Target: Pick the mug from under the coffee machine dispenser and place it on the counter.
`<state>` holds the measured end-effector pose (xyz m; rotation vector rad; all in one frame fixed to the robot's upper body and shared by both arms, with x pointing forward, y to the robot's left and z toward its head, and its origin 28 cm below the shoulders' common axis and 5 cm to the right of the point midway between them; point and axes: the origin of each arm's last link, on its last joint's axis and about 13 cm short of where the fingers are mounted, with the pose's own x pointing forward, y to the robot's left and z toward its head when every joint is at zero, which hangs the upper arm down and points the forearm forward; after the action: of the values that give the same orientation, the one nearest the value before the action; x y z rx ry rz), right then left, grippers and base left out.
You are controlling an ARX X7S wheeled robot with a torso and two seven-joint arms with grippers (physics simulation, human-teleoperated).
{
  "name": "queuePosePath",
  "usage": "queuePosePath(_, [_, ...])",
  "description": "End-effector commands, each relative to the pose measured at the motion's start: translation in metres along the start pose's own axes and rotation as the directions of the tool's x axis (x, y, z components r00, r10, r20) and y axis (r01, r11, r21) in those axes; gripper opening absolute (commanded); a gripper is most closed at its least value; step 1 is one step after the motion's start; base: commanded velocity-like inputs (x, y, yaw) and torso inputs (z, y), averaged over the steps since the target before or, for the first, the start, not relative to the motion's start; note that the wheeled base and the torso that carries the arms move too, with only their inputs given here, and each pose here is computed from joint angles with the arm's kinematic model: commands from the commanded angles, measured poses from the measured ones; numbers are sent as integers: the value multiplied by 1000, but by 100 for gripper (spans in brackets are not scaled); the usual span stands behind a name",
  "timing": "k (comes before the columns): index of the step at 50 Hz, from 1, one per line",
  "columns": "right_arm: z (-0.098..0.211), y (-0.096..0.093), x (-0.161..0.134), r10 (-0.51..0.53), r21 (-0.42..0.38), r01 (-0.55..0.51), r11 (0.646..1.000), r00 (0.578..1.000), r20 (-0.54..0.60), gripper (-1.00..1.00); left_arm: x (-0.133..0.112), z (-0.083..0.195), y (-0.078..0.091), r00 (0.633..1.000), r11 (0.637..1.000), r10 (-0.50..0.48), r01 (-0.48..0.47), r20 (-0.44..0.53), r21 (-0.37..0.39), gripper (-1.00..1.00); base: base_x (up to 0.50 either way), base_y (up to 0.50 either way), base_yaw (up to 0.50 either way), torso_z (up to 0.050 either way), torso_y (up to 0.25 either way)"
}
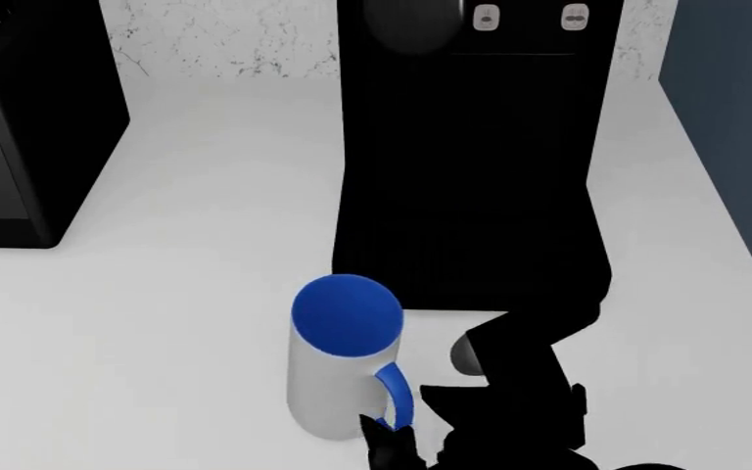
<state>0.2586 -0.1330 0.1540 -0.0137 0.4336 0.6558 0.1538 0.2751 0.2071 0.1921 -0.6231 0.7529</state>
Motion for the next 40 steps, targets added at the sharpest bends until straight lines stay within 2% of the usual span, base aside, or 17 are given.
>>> queuePosePath(1, [-11,2,2,-20,-4,20,1000,997,-69,100,0,0,0,1000,1000,1,-1,1,-2,100,0,0,0,0,0])
queuePosePath(7, [1,4,-8,-36,-37,35,999,999,-33,100,0,0,0,1000,1000,5,-5,0,-2,100,0,0,0,0,0])
queuePosePath(13, [26,3,-32,-108,-64,111,992,993,48,100,0,0,0,1000,1000,5,-5,-1,-2,100,0,0,0,0,0])
queuePosePath(19, [39,8,-70,-189,-70,200,977,973,131,100,0,0,0,1000,1000,3,-3,-1,-1,100,0,0,0,0,0])
queuePosePath(24, [50,18,-111,-257,-54,276,960,940,226,100,0,0,0,1000,1000,0,0,-3,1,100,0,0,0,0,0])
queuePosePath(28, [53,24,-133,-296,-32,317,948,914,279,100,0,0,0,1000,1000,1,-1,-3,1,100,0,0,0,0,0])
queuePosePath(29, [54,27,-141,-321,-12,340,940,897,306,100,0,0,0,1000,1000,2,-2,-3,0,100,0,0,0,0,0])
queuePosePath(31, [51,31,-148,-330,38,338,941,881,338,100,0,0,0,1000,1000,2,-2,-4,1,100,0,0,0,0,0])
queuePosePath(35, [33,47,-165,-413,108,404,908,823,390,100,0,0,-1,1000,1000,-5,5,-5,7,100,0,0,0,0,0])
queuePosePath(40, [16,65,-187,-457,152,437,887,777,433,100,0,0,-1,1000,1000,-4,4,-6,5,100,0,0,0,0,0])
